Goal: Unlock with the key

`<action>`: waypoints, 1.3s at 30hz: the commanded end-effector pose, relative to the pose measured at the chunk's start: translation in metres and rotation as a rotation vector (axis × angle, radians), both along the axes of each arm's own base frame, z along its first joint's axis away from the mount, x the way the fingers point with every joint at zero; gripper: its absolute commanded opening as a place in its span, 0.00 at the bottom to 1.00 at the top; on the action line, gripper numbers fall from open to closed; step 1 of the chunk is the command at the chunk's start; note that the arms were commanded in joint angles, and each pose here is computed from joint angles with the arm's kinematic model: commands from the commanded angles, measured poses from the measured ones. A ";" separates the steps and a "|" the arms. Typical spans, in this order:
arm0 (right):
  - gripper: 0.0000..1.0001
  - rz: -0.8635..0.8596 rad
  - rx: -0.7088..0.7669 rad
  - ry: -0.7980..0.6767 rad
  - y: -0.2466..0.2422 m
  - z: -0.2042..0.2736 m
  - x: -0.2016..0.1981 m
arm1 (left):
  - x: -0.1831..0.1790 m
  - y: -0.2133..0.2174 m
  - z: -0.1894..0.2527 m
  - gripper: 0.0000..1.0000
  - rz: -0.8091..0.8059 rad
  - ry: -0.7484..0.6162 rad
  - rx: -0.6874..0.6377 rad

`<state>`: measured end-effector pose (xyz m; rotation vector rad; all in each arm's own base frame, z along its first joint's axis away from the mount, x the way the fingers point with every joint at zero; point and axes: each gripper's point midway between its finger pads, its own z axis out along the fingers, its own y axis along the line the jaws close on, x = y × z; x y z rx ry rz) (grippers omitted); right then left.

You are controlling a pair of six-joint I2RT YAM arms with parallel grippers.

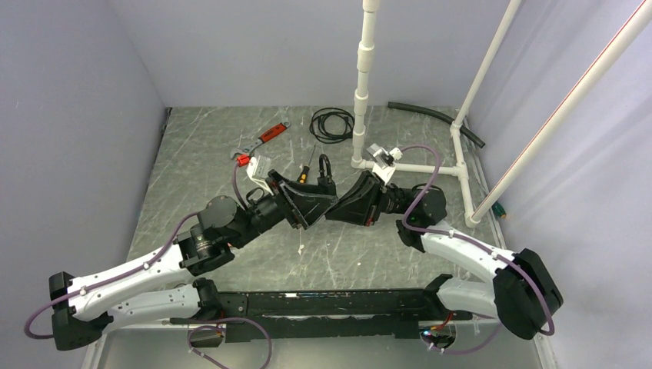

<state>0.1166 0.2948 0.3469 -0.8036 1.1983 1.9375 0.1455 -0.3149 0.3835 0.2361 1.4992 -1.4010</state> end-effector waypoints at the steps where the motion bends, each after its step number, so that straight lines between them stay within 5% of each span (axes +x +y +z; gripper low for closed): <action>1: 0.13 -0.105 0.050 0.002 0.004 0.035 0.016 | -0.047 -0.023 -0.020 0.00 -0.241 0.024 0.083; 7: 0.61 -0.327 -0.147 0.066 0.002 -0.002 0.044 | -0.025 -0.011 -0.030 0.00 -0.101 0.098 0.143; 12: 0.76 -0.382 -0.225 0.101 -0.011 -0.032 0.039 | -0.012 0.001 -0.037 0.00 -0.004 0.136 0.196; 23: 0.79 -0.543 -0.353 0.104 -0.045 -0.061 0.032 | 0.004 0.009 -0.077 0.00 0.104 0.216 0.360; 29: 0.79 -0.881 -0.479 0.327 -0.082 -0.089 0.075 | 0.005 0.012 -0.097 0.00 0.119 0.241 0.438; 39: 0.77 -0.785 -0.460 0.386 -0.063 -0.087 0.074 | 0.008 0.009 -0.130 0.00 0.127 0.266 0.553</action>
